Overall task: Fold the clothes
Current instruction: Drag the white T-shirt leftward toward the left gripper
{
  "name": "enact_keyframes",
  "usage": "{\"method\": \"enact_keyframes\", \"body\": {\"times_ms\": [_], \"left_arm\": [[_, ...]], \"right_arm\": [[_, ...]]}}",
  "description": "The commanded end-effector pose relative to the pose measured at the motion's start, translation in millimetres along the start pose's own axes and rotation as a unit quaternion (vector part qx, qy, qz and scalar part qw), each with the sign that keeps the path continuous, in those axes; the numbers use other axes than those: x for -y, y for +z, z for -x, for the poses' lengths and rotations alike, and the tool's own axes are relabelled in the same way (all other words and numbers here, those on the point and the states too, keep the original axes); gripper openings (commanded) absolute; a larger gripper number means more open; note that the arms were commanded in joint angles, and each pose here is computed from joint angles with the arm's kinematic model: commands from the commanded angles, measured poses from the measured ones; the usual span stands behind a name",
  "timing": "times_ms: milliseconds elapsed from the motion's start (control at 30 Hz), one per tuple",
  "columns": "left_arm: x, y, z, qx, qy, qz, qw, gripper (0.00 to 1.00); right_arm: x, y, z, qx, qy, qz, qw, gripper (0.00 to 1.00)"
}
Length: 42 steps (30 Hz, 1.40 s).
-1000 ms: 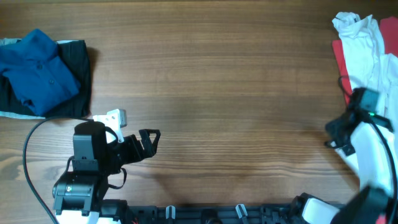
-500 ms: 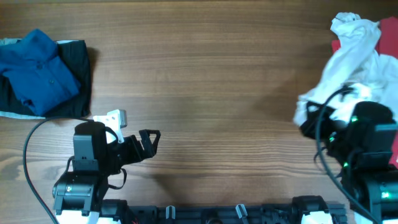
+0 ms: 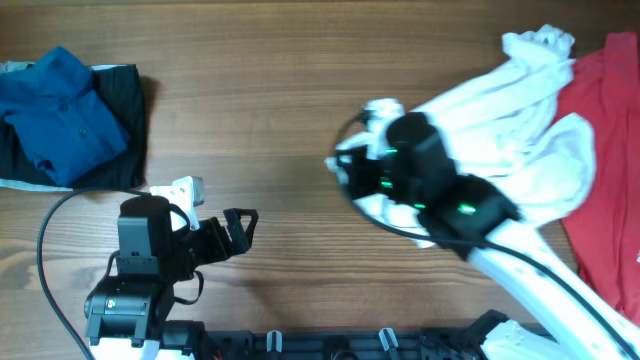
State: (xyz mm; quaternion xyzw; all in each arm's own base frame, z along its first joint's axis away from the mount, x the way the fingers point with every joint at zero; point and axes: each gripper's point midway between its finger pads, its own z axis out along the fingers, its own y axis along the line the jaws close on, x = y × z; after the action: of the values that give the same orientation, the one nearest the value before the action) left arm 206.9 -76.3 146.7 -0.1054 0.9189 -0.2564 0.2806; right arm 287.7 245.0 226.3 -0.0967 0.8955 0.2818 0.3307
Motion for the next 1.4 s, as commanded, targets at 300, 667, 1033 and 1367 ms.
{"method": "enact_keyframes", "body": {"times_ms": [300,667,1033,1367], "left_arm": [[5,-3,7,0.01,0.003,-0.006,1.0,1.0],[15,21,44,0.041,-0.006,-0.028,0.999,1.0],[55,134,25,-0.048,0.015,-0.071,0.996,1.0],[63,215,-26,-0.093,0.032,-0.064,0.993,1.0]], "right_arm": [[47,31,76,0.142,0.034,-0.07,0.987,0.76],[139,-99,39,0.101,0.054,-0.22,0.969,0.99],[173,-138,-17,0.042,0.126,-0.335,0.933,1.0],[175,-140,-30,0.027,0.156,-0.342,0.926,1.0]]}}
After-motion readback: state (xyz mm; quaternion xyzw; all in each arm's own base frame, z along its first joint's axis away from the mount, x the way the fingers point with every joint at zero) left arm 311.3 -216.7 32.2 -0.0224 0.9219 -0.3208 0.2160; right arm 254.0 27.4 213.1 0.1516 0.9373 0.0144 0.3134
